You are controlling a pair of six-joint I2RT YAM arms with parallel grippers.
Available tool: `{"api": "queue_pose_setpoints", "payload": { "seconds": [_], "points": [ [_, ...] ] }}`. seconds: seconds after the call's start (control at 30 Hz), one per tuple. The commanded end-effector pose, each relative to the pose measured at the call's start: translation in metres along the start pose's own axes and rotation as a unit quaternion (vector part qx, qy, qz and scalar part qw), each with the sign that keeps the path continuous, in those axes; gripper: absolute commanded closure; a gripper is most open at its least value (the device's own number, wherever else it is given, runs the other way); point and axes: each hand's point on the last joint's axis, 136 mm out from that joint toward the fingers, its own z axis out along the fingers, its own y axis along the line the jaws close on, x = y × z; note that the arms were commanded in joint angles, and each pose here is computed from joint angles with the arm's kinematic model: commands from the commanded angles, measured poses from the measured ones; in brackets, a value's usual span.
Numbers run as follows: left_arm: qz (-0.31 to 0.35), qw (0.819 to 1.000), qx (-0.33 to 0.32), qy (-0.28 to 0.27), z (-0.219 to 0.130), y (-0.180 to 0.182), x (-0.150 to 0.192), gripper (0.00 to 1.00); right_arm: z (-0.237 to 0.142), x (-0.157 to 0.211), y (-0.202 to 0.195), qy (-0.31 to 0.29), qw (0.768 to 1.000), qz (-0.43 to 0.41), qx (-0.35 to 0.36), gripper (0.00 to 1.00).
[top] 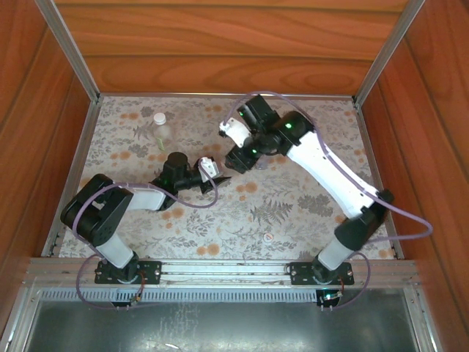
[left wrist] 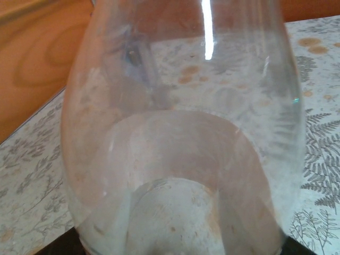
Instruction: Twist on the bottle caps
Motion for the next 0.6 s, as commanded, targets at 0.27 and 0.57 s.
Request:
{"api": "queue_pose_setpoints", "payload": {
  "seconds": [0.27, 0.57],
  "points": [
    [-0.067, 0.987, 0.128, 0.071, -0.011, -0.066, 0.061, 0.54, -0.014, 0.009, 0.022, -0.017, 0.955, -0.292, -0.059, 0.38],
    [-0.067, 0.986, 0.129, 0.077, -0.011, -0.066, 0.063, 0.54, 0.001, 0.019, 0.018, 0.028, 0.952, -0.294, -0.082, 0.5]
  ]
}}
